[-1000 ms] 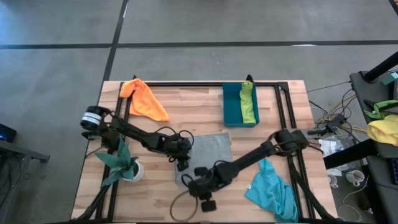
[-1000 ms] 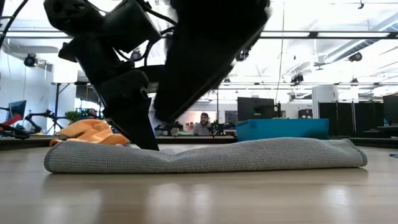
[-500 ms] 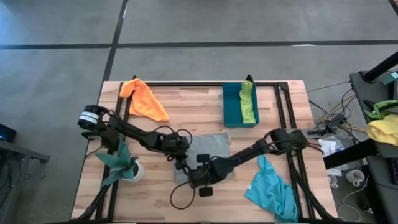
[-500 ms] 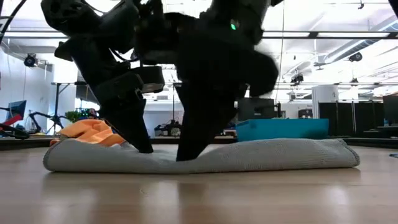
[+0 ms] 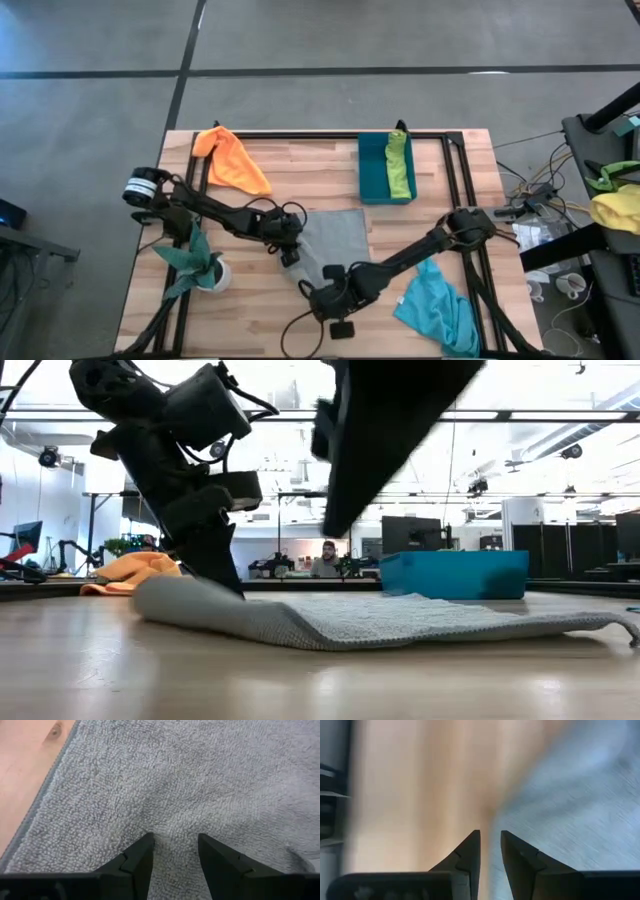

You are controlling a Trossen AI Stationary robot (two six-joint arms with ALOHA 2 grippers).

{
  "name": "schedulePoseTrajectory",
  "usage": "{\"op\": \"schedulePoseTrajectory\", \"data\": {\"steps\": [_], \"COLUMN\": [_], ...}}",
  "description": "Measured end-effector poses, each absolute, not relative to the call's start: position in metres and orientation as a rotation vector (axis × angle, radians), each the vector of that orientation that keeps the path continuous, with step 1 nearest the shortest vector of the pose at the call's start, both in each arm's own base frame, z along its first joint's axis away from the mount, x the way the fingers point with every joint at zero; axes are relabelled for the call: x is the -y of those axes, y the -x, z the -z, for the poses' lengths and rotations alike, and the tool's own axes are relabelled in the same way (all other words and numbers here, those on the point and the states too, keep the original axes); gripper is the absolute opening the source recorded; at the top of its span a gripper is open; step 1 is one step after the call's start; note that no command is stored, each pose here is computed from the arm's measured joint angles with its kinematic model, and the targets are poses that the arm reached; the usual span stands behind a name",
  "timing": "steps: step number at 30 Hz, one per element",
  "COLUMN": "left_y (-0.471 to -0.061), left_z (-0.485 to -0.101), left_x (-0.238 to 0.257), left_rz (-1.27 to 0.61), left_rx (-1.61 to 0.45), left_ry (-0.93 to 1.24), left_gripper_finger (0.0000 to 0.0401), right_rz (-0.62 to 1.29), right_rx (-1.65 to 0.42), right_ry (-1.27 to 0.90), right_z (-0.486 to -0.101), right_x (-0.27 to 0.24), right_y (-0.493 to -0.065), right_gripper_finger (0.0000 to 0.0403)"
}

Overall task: Roll microfiber towels into tight, uniform cylinder then place into a basket
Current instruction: Roll the gray towel

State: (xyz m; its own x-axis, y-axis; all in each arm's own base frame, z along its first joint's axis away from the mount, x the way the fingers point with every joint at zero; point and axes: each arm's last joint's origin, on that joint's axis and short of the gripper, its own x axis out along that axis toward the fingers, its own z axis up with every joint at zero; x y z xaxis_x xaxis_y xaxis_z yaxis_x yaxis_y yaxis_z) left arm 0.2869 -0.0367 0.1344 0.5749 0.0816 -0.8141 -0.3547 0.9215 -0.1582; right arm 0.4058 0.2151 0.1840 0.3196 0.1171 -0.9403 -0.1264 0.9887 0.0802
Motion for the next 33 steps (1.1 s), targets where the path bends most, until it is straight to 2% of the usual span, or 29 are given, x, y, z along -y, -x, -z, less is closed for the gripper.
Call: {"op": "schedulePoseTrajectory", "data": {"steps": [8,13,20,25,33], "left_y": [-0.279,-0.275,-0.278,-0.272,-0.237], "left_z": [-0.164,-0.192,-0.158,-0.132,-0.147], "left_x": [0.037,0.054,0.094,0.133,0.17], "left_rz": [-0.236,-0.123,-0.075,0.065,0.193], "left_rx": [-0.861,-0.723,-0.821,-0.953,-1.071], "left_ry": [0.341,0.398,0.446,0.523,0.564], "left_gripper_finger": [0.014,0.014,0.014,0.014,0.014], "right_rz": [-0.071,-0.047,-0.009,-0.02,-0.04], "right_rx": [-1.31,-1.347,-1.386,-1.397,-1.382], "right_ry": [0.05,0.068,0.053,0.028,0.021], "right_z": [-0.179,-0.164,-0.141,-0.138,-0.139], "right_x": [-0.206,-0.2,-0.178,-0.171,-0.17], "right_y": [-0.396,-0.392,-0.39,-0.392,-0.394], "right_gripper_finger": [0.0073,0.0073,0.0073,0.0073,0.0073]}}
